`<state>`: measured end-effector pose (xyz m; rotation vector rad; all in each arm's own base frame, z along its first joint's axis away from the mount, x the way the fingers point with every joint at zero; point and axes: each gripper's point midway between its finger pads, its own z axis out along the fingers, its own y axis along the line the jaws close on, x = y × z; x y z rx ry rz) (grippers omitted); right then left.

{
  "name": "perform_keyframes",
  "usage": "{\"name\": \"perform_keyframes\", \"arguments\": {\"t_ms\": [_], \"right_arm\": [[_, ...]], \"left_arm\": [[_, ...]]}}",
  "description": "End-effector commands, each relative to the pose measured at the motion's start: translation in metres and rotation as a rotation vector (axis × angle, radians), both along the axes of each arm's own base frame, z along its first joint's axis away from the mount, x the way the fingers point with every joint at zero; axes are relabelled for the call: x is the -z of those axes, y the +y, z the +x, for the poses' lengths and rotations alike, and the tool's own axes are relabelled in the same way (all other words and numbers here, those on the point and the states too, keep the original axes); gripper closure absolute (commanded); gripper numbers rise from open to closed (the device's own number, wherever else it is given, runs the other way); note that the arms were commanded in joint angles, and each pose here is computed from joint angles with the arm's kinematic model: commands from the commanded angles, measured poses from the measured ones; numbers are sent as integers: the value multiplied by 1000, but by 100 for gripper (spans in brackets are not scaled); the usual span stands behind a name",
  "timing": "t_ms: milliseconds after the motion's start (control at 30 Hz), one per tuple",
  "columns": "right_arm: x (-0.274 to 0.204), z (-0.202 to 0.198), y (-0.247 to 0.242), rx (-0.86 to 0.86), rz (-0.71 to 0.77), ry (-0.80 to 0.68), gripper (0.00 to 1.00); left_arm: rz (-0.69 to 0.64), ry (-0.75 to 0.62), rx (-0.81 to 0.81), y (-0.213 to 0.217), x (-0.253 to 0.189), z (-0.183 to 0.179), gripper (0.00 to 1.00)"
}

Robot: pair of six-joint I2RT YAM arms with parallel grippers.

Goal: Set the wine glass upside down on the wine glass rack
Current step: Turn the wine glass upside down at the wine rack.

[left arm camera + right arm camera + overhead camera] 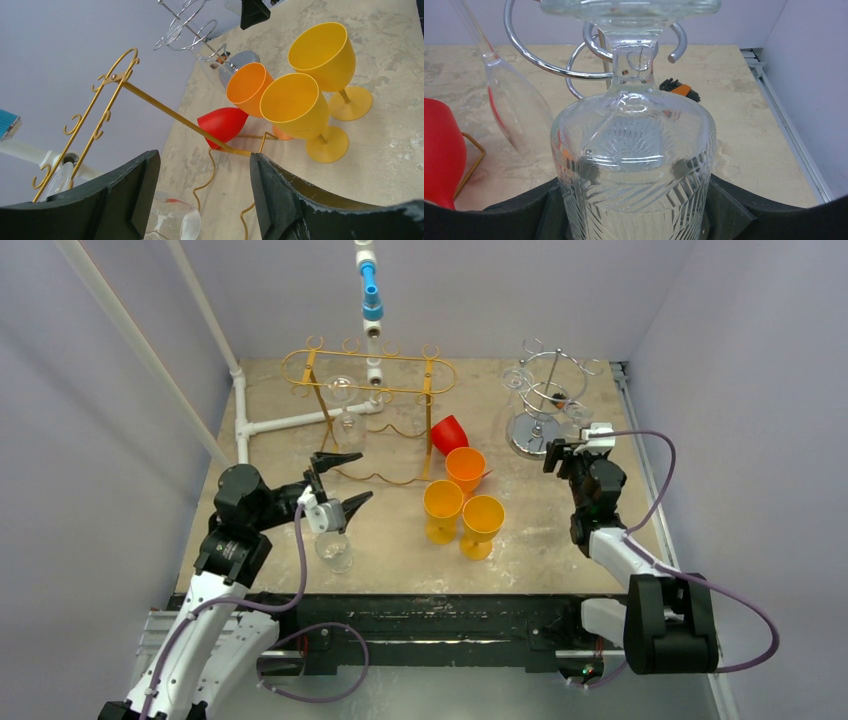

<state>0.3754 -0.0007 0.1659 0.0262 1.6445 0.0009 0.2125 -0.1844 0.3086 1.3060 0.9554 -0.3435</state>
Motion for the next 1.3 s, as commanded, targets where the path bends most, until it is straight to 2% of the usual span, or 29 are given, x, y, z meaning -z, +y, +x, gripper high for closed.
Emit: {"name": "perform_keyframes", "arguments": {"t_ms": [0, 200, 567, 767, 933, 1100, 1267], "right_arm": [[-66, 19, -6, 5, -15, -203, 100], [-65, 32, -13, 20, -16, -197, 100], [-56, 46, -1, -59, -44, -173, 100], [-55, 51, 4, -87, -31, -166, 78], [-50, 51, 2, -76, -31, -154, 72], [-48, 53, 2, -75, -30, -141, 53], [-48, 54, 1, -66, -30, -138, 50]], "left_arm": [[-17, 10, 11, -1, -1, -3, 30], [-13, 11, 0, 1, -1, -3, 30], [-15, 21, 2, 0, -3, -2, 30], [-27, 28, 4, -1, -6, -1, 29], [-29, 28, 4, -1, -7, 0, 29], [-31, 23, 4, -2, -9, 1, 27], [-33, 17, 1, -1, -10, 0, 26]]}}
